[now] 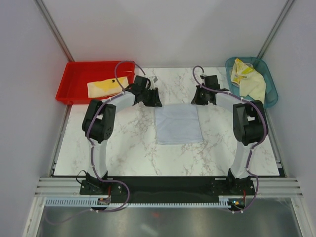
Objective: Fold and stack the towels
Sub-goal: Fold the towel
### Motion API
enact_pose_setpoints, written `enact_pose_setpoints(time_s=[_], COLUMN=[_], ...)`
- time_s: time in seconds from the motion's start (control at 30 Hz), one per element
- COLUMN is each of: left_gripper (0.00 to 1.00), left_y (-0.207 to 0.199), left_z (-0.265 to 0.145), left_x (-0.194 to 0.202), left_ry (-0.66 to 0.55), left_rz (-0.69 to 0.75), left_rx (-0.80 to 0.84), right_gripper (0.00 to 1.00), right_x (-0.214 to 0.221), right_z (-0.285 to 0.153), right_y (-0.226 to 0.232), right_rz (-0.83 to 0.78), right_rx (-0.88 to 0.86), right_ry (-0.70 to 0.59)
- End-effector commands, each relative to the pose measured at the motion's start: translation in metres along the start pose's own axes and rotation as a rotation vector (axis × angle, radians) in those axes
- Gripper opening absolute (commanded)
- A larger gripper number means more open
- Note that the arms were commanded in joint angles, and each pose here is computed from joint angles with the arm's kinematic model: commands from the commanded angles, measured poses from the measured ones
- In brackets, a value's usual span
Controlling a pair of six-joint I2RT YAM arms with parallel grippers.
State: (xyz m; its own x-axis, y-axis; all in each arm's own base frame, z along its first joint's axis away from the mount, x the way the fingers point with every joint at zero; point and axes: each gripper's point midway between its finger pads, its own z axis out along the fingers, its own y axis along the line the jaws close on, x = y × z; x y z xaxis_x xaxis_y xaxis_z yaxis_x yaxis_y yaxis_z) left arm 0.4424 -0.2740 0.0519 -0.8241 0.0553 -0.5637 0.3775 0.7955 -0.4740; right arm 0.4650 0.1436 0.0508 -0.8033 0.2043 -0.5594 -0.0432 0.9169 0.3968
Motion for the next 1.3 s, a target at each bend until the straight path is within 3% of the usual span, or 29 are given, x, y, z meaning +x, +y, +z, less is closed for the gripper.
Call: enact_pose_setpoints(time_s=[0.0,0.23,0.5,0.6,0.73,0.87,1.03,1.27], left_gripper=[0.39,0.39,0.4,0.46,0.54,0.56,0.56,0.56], left_y=[0.009,0.023,0.017,0.001,-0.006,0.012,0.02,0.033], left_z=[0.013,0.027,0.021,0.0,-0.022,-0.025,-0.009,0.013], left_x=[0.004,0.006,-0.012,-0.027,-0.046,-0.046,-0.028,-0.014], left_ry=[0.018,0.033,0.024,-0.015,-0.054,-0.027,0.058,0.132], left_rz=[0.023,0.037,0.084,0.144,0.233,0.227,0.269,0.275], left_rx=[0.001,-0.032,-0.008,0.022,0.063,0.073,0.134,0.156], right_gripper=[0.0,0.0,0.0,0.09,0.35,0.5,0.51,0.49], right_x=[0.005,0.017,0.036,0.022,-0.008,-0.023,-0.004,-0.004], right_z=[0.013,0.021,-0.006,-0.016,-0.027,-0.026,-0.013,0.002], right_y=[-0.015,-0.033,-0.022,-0.017,0.0,-0.007,-0.011,-0.019], right_rz=[-0.016,-0.018,0.063,-0.005,-0.088,-0.139,-0.277,-0.328], right_rx=[0.029,0.08,0.049,0.01,-0.115,-0.167,-0.256,-0.295], right_ry=[0.023,0.04,-0.004,-0.022,-0.02,-0.007,0.131,0.177])
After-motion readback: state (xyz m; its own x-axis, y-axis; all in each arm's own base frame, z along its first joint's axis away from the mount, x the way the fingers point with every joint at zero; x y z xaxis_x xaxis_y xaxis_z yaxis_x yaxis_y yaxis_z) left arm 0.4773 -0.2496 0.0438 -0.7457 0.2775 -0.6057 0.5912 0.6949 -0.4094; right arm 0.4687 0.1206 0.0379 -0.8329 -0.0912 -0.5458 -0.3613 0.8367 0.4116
